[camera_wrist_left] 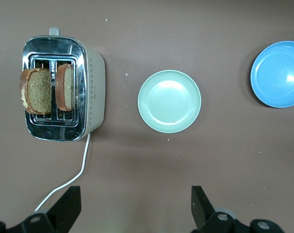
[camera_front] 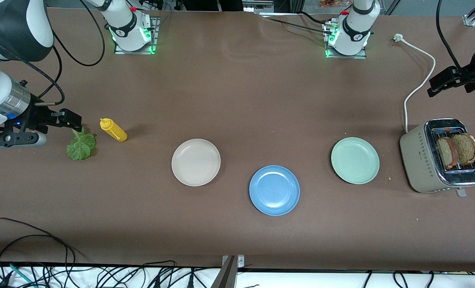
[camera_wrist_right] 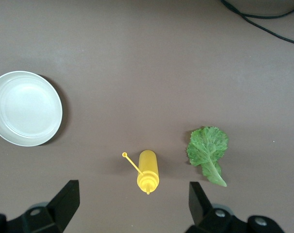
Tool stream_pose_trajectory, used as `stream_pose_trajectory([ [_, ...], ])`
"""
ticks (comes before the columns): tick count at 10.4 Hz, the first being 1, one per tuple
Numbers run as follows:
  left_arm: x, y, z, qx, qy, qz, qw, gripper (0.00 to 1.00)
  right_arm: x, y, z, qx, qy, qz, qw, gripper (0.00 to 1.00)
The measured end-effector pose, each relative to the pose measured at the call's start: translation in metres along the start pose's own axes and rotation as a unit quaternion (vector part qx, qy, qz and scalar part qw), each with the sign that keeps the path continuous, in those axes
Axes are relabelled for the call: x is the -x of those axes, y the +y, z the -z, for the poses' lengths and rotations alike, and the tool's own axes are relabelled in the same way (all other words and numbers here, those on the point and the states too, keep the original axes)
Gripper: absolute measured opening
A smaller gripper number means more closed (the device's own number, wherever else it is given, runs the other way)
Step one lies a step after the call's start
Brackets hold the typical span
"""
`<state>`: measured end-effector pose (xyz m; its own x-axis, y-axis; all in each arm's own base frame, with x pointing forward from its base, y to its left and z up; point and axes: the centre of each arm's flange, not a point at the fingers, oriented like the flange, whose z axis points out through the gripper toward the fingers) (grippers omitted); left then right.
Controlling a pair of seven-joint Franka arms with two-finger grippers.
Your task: Make sandwich in blue plate with both arms
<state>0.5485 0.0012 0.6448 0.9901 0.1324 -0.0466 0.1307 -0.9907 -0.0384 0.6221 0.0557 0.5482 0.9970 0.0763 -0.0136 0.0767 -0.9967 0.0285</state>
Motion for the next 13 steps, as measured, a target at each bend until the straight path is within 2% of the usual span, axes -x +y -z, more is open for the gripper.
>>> stream_pose_trajectory([
  [13,-0.0005,-0.0032,-0.0002,0.000,0.000,0.003,1.000,1.00,0.0000,0.0000,0.0000,0.000,0.000,0.000,1.000,1.00],
])
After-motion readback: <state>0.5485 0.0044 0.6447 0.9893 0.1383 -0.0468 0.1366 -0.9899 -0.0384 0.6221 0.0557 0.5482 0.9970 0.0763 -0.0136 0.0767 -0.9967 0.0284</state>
